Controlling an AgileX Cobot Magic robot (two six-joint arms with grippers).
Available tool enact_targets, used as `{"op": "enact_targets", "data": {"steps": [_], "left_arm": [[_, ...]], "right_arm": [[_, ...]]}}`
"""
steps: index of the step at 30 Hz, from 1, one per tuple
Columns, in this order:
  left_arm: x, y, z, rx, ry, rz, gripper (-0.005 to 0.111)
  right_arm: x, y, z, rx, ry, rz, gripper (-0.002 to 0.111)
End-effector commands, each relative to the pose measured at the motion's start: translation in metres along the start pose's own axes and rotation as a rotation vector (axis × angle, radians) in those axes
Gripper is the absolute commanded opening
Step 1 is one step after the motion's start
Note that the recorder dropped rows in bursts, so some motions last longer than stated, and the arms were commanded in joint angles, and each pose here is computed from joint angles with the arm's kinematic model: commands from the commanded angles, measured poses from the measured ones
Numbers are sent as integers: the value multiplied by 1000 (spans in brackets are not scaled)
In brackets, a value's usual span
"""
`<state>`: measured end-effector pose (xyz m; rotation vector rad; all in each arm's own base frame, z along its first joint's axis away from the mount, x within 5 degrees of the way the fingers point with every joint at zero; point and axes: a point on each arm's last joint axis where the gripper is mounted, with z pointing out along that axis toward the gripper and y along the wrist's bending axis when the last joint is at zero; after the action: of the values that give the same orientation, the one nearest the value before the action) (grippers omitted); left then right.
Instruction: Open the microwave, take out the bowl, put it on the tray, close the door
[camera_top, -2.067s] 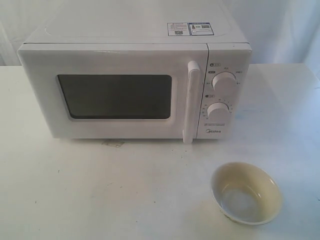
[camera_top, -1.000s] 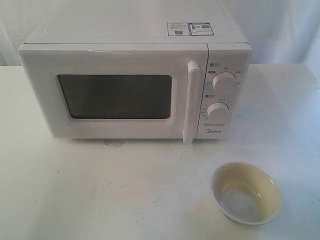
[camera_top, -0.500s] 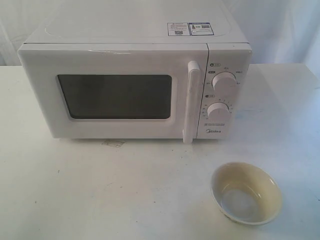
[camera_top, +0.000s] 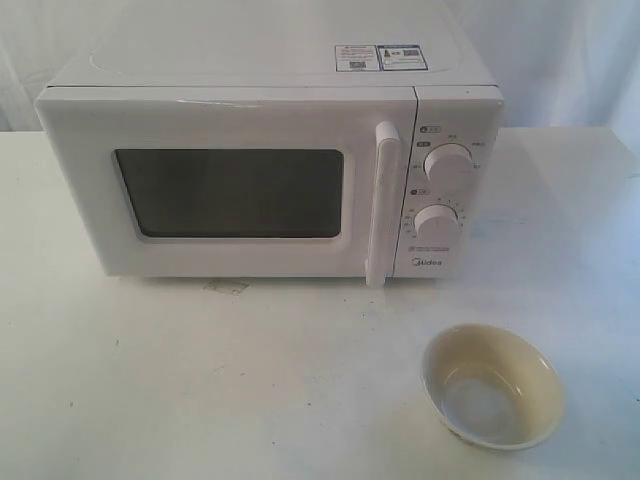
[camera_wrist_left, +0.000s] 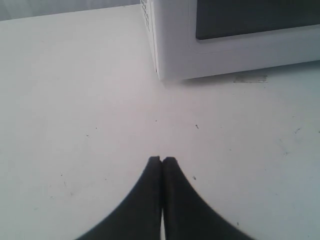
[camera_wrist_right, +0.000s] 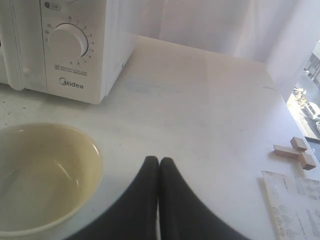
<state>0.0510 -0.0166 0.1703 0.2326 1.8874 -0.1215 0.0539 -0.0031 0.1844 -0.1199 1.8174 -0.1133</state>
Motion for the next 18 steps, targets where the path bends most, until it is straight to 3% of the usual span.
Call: {"op": "enact_targets", "data": {"steps": [1, 5, 11, 18], "left_arm": [[1, -1, 0, 10, 3, -88, 0], [1, -1, 0, 7, 2, -183, 0], [3, 4, 0, -47, 18, -55, 0], [4, 7, 0, -75, 28, 9, 0]], "right_arm": [[2, 0, 0, 5, 0, 6, 0], [2, 0, 0, 5, 0, 6, 0], [2, 0, 0, 5, 0, 6, 0], [2, 0, 0, 5, 0, 6, 0]]}}
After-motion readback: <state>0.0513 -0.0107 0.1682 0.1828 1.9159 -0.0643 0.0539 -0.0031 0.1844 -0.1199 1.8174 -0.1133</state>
